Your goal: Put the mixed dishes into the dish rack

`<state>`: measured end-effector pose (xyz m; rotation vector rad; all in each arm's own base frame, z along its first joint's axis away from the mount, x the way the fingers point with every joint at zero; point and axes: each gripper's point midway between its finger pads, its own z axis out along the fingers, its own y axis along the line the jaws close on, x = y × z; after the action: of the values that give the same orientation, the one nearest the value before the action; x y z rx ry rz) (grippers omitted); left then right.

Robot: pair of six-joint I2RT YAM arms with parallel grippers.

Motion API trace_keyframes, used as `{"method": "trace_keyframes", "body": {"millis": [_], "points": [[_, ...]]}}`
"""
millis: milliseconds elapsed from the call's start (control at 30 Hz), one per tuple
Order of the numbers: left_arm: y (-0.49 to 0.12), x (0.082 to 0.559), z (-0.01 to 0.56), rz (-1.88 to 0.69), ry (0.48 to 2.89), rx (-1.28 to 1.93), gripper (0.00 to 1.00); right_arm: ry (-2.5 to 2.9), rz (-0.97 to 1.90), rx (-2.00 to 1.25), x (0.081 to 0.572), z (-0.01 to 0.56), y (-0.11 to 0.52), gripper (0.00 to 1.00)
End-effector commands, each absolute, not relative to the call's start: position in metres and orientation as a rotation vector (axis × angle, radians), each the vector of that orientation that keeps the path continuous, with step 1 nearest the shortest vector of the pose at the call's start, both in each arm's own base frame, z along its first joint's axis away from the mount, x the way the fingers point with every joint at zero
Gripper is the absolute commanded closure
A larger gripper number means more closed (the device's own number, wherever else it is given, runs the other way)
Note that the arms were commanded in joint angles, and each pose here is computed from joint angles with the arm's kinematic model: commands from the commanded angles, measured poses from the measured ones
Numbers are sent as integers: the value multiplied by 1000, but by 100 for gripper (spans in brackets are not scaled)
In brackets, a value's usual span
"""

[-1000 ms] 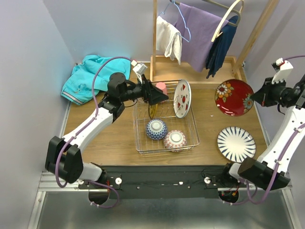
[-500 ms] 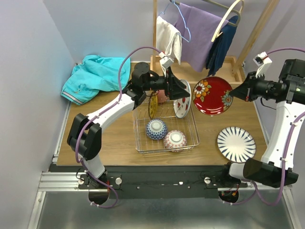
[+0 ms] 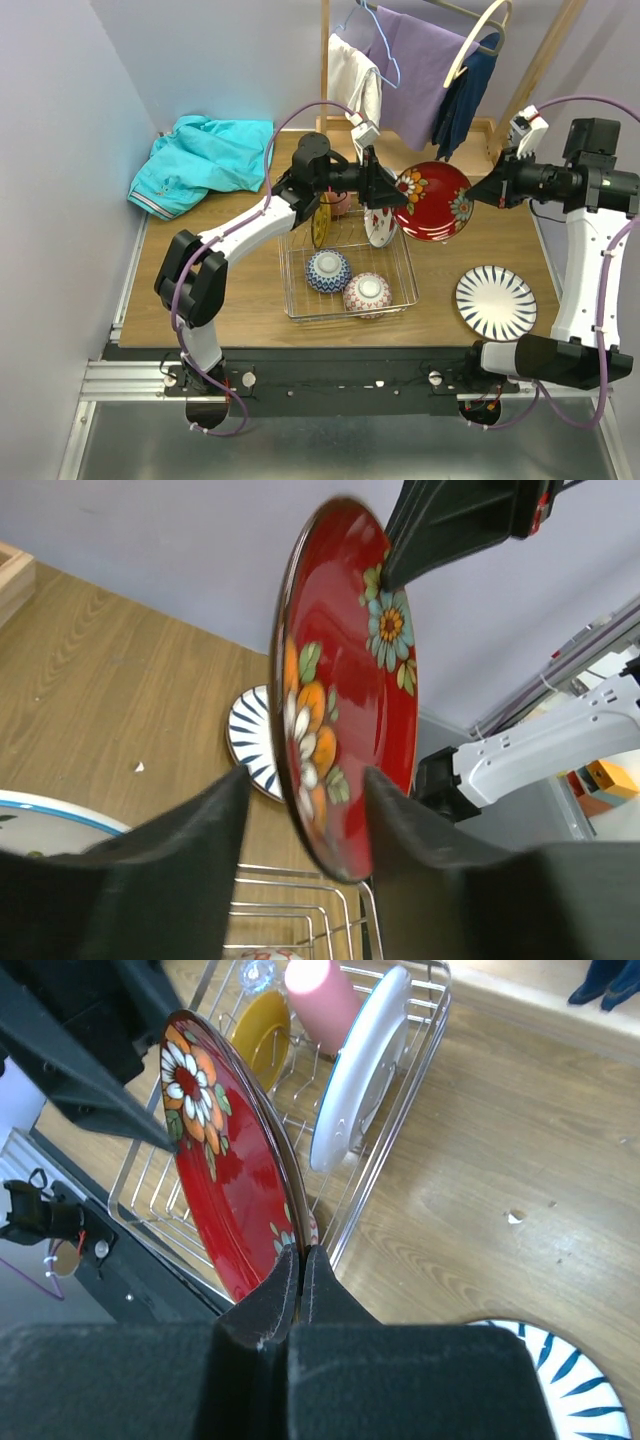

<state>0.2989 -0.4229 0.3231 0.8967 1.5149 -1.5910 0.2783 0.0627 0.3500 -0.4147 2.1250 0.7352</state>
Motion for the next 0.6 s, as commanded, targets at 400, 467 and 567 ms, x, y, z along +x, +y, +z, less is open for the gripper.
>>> {"method": "trace_keyframes", "body": {"millis": [400, 467, 567], "points": [[-360, 327, 340, -1369, 1495, 987, 100, 2160, 597, -489, 256, 357, 64, 55], [-335, 335, 343, -1282, 1519, 1026, 100, 2153, 580, -471, 255, 359, 63, 53], [-300, 331, 352, -1046, 1440, 1225, 100, 2159, 589, -438, 258, 351, 63, 52]]}}
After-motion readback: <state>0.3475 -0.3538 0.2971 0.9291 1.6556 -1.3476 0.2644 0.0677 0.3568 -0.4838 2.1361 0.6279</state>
